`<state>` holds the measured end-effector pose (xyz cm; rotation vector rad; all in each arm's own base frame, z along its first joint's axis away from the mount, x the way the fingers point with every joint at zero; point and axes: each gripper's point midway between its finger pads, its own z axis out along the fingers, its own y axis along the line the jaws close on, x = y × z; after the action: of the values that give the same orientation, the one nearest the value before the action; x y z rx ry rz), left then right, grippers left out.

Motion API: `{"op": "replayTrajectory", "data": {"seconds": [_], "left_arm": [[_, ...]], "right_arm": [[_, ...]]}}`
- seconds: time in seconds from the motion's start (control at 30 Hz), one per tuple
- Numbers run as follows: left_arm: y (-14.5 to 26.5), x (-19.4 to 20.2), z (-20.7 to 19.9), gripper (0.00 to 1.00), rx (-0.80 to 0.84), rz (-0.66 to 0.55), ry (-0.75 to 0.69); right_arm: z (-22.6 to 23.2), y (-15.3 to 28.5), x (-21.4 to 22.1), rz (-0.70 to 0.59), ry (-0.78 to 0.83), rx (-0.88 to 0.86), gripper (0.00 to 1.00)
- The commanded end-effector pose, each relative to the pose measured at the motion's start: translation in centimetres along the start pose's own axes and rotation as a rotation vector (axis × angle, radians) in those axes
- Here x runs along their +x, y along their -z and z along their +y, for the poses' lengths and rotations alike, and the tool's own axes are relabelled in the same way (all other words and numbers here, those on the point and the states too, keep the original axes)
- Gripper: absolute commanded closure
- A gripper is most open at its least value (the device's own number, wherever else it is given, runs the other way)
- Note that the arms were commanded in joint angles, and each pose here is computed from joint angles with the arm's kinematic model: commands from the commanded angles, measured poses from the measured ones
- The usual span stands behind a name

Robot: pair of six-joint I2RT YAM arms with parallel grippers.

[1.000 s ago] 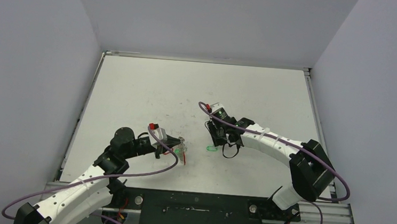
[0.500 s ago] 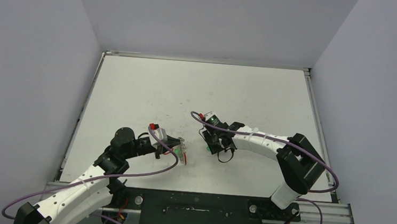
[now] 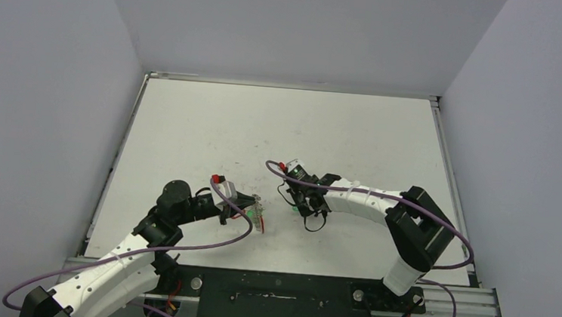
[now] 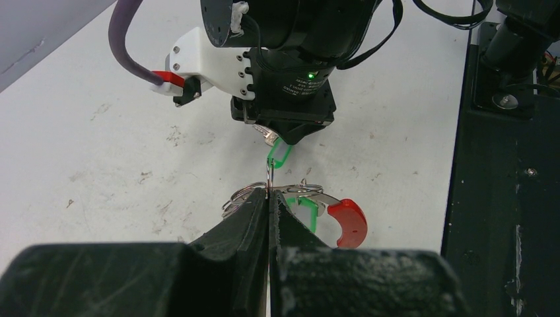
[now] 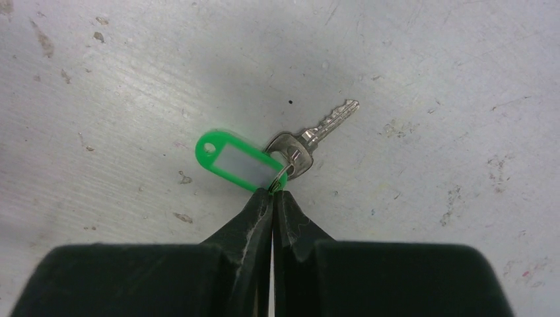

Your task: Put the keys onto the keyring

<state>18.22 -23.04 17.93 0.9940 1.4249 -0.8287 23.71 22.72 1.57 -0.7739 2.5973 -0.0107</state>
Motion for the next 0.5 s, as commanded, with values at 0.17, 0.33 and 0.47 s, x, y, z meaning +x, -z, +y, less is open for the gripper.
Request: {"op": "replayTrajectory", "data": {"seconds": [0.17, 0.33, 0.47], "left_arm": [[0.0, -1.4, 0.2, 1.00, -0.007, -0.042, -0.044], [-0.1, -1.4, 0.2, 1.00, -0.004, -0.043, -0.043], [-0.1, -1.5, 0.2, 1.00, -0.004, -0.042, -0.043]], "right_arm": [[-0.7, 3.3, -3.3, -0.166, -0.037, -0.002, 1.00], [-0.8, 3.9, -3.7, -0.195, -0.068, -0.040, 1.00], [-0.5, 3.3, -3.6, -0.174, -0.048, -0.048, 0.86]]}}
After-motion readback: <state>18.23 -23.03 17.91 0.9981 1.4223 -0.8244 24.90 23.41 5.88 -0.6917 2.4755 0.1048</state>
